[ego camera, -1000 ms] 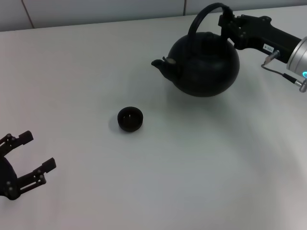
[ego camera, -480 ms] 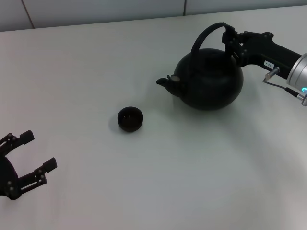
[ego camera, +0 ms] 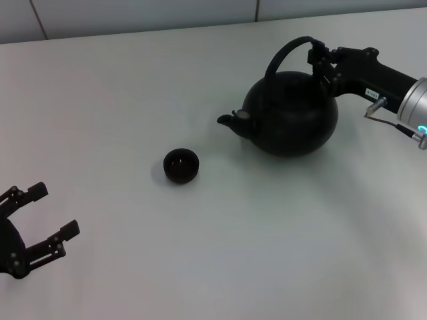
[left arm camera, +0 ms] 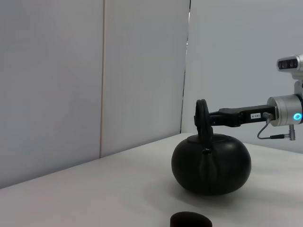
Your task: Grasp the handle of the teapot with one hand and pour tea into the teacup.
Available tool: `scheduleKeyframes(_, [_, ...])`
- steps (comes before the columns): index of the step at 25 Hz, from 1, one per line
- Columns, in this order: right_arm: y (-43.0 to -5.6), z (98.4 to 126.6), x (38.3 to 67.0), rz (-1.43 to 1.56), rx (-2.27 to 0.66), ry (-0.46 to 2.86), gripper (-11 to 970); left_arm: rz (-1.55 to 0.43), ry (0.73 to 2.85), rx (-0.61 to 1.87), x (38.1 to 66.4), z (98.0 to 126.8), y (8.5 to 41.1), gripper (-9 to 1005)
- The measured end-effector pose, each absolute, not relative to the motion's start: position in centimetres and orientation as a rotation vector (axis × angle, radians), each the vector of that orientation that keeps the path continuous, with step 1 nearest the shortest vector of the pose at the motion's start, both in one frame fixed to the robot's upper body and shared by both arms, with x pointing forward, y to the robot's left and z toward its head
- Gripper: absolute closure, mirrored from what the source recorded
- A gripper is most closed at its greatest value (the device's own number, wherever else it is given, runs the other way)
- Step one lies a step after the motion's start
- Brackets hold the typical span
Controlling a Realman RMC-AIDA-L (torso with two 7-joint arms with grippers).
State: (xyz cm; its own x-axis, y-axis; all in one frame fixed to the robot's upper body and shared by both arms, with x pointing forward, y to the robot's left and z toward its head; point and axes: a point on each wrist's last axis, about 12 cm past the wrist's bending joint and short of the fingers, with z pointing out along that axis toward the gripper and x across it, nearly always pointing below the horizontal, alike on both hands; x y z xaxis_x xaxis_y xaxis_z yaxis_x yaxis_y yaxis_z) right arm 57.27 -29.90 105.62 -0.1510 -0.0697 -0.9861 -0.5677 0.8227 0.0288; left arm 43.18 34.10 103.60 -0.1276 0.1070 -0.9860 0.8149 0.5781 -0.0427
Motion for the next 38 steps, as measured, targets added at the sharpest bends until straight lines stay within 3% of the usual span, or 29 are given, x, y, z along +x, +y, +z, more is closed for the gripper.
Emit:
scheduleKeyframes(14, [-29.7,104.9,56.8,0.419,-0.498,1.663,855,-0.743,1.601,0.788,42.9,103.6,34.1,134])
scheduleKeyframes(19, [-30.1,104.8,56.5,0.421,-0.479,1.662,641,-0.746,1.600,0.787,42.8,103.6,34.1,134])
scheduleKeyframes(22, [-30.1,104.7,56.3,0.423,-0.482,1.664,408,-0.746,1.600,0.787,42.8,103.6,34.1,134])
scheduleKeyframes(27, [-30.1,104.6,55.8,0.440,-0.497,1.651,271,-0.746,1.600,0.787,42.8,103.6,34.1,134])
scheduleKeyframes(29, [-30.1,104.6,55.5,0.448,-0.503,1.642,271,-0.745,1.600,0.787,42.8,103.6,34.1,134])
scheduleKeyframes(35, [-33.1,103.4,50.0,0.444,-0.376,1.576,271,-0.743,1.596,0.785,42.9,103.6,34.1,134])
scheduleKeyframes(38, [-33.8,103.0,48.6,0.422,-0.322,1.564,271,-0.752,1.594,0.779,43.0,103.6,33.9,134])
